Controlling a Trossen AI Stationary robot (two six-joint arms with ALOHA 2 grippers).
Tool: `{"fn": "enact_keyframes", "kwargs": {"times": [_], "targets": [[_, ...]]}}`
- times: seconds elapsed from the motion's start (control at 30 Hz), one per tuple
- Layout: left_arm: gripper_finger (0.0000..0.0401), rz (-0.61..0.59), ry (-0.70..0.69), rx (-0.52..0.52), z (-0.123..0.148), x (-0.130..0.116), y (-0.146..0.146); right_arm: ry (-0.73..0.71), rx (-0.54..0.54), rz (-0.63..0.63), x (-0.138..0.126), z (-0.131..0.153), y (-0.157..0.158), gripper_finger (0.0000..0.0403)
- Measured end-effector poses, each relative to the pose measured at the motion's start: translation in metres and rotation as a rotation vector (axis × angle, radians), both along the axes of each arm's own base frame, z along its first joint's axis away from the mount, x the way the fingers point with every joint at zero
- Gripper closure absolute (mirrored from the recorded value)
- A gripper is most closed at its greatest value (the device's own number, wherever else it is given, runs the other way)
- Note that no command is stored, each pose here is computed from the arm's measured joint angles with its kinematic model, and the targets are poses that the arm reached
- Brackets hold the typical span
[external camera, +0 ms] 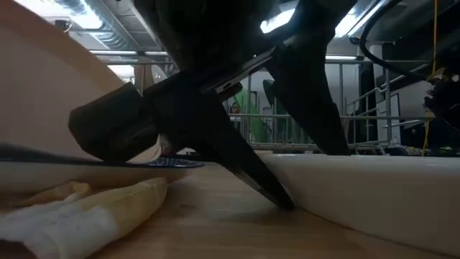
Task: Sort dishes
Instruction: Put the white plate in the dish rack
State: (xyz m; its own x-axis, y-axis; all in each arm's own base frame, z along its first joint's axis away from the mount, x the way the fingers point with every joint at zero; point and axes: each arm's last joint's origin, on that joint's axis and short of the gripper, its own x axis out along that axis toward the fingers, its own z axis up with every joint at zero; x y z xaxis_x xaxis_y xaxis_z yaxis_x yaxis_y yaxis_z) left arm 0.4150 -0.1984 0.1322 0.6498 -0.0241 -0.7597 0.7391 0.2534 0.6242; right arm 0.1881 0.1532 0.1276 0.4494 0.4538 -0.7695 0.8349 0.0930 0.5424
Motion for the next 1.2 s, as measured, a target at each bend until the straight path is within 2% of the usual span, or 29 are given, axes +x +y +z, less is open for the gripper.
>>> {"fn": "enact_keyframes", "kwargs": {"times": [0.4, 0.73, 1.1, 1.2], "targets": [[0.0204, 0.027, -0.032, 0.000, 0.000, 0.005, 0.007, -0.017, 0.045, 0.026, 0.001, 0.002, 0.003, 0.0259], [0.0262, 0.122, -0.112, 0.103, 0.014, 0.002, 0.007, 0.039, 0.057, 0.058, -0.002, 0.000, 0.002, 0.0259], [0.0270, 0.217, -0.208, 0.198, 0.020, 0.002, 0.003, 0.072, 0.063, 0.078, -0.004, -0.001, 0.002, 0.0262], [0.0270, 0.235, -0.263, 0.189, 0.024, 0.003, -0.002, 0.108, 0.044, 0.082, -0.006, -0.003, 0.000, 0.0275]]}}
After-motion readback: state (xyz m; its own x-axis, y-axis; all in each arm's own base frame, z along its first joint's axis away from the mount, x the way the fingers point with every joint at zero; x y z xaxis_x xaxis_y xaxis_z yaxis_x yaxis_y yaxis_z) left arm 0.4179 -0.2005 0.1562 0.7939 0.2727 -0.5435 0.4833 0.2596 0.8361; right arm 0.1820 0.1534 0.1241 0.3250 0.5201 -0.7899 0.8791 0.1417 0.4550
